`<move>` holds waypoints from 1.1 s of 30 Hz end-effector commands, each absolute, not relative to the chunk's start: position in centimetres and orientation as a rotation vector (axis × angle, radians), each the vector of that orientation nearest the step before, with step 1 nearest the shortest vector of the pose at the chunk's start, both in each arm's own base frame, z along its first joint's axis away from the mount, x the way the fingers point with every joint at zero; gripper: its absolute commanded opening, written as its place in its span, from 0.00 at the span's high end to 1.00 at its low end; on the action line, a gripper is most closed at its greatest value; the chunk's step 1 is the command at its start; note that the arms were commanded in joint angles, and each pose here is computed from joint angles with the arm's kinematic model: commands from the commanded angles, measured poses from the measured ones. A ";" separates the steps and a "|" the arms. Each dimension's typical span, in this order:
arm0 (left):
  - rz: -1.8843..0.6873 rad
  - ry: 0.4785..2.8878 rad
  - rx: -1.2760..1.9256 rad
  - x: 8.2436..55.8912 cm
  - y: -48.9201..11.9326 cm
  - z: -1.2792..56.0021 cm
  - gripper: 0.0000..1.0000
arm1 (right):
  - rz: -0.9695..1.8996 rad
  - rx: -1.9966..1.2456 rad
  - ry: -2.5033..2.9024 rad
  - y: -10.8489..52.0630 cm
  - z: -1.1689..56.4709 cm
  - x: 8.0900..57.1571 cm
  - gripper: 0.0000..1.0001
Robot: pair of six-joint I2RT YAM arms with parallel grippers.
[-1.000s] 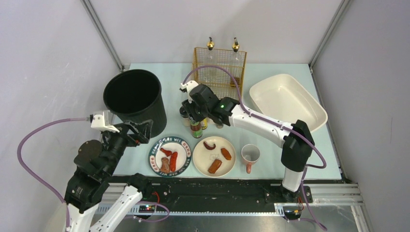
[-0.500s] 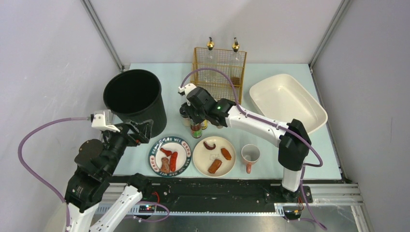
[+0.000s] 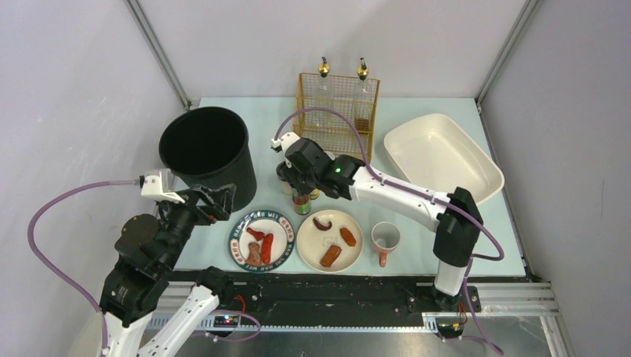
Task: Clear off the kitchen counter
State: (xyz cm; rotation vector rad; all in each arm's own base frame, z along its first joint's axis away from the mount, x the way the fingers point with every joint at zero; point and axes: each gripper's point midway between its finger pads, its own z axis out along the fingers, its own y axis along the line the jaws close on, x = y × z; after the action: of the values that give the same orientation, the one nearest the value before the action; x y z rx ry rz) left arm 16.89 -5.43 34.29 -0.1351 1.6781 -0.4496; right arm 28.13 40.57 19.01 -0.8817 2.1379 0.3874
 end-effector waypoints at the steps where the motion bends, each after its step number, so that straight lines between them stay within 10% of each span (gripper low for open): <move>1: -0.456 1.673 -0.123 17.1 -5.7 34.9 0.02 | 0.552 -0.747 1.864 40.4 32.2 28.0 1.00; 15: -0.468 1.679 -0.130 17.2 -5.9 35.0 0.02 | 0.598 -0.576 1.635 33.3 45.8 29.1 1.00; 33: -0.443 1.688 -0.141 17.6 -5.7 34.7 0.02 | 0.389 -0.307 1.583 26.1 46.7 43.0 1.00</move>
State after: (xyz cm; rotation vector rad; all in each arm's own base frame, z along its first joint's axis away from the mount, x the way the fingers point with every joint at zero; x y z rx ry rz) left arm 17.31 -5.57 33.90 -0.1376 1.7005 -0.4395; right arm 40.62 26.74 39.83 -0.4125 1.8133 0.3592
